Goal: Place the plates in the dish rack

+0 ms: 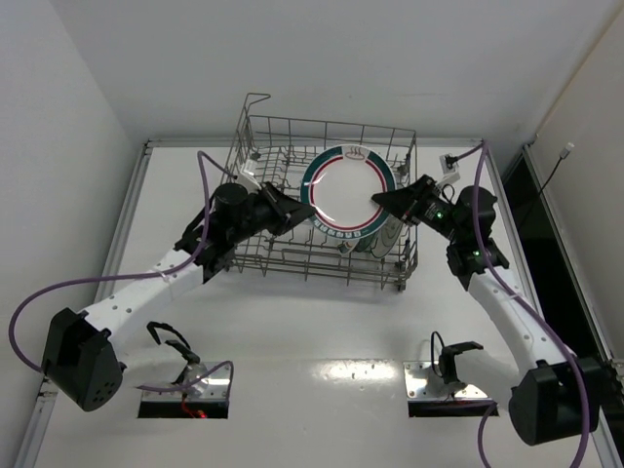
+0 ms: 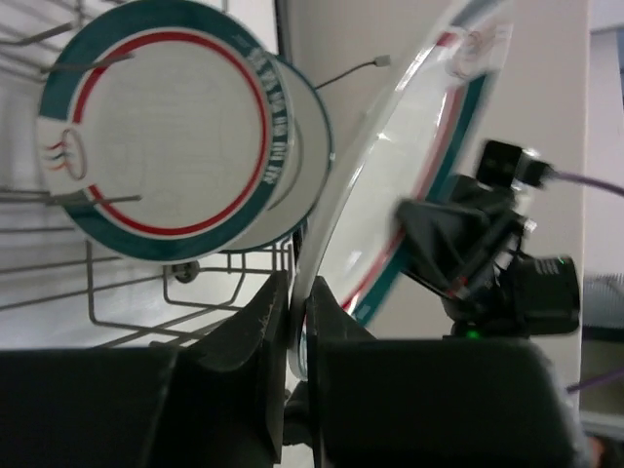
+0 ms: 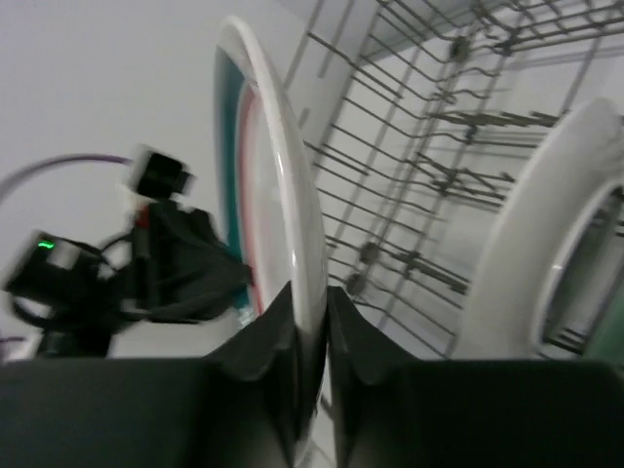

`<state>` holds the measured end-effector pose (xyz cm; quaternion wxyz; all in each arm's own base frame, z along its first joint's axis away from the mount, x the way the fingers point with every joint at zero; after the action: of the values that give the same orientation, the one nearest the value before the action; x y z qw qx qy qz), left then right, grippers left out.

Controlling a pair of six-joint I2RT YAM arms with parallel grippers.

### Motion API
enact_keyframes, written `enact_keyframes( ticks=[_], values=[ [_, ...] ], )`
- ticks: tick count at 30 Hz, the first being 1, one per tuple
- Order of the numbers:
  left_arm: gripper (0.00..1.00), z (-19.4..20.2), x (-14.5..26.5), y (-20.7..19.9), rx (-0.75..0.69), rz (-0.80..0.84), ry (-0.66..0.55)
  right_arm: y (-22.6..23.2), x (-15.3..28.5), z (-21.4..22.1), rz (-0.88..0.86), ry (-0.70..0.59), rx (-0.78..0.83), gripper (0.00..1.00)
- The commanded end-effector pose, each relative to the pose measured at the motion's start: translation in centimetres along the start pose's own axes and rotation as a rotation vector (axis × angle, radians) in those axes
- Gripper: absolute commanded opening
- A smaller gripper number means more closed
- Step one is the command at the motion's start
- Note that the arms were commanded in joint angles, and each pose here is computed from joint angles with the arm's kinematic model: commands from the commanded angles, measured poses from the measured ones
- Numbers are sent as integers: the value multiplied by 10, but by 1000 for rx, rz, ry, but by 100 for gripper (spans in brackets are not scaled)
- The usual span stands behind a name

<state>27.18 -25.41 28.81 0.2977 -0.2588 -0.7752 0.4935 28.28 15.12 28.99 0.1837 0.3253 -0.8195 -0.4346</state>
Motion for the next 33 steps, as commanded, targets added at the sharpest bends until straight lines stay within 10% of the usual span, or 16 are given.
enact_keyframes(
  ticks=[1,5,13,20,33],
  values=[
    [4,-25,7,-45,-95,122,-71,10,1,-5,28,4,26,0],
    [44,-30,12,-16,-175,-40,-41,15,10,-29,216,-127,111,0],
    [88,-84,61,14,-363,-476,-259,13,-1,-41,686,-163,208,0],
    [94,-121,107,16,-403,-706,-447,11,-26,-22,1042,-109,383,0],
    [94,-133,122,37,-423,-776,-422,-19,-51,-19,1235,-90,491,0]
  ],
)
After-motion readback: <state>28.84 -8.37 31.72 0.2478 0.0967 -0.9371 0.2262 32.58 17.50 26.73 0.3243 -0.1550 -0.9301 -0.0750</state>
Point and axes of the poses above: each gripper's point midway between its finger pads, its own x axis back along the fingers, its own y axis along the line the jaws close on, z = x × y, the point moved 4 cm from there along x, back along the fingers, and after that the axes turned 4 degrees about -x, right-handed, at the moved point
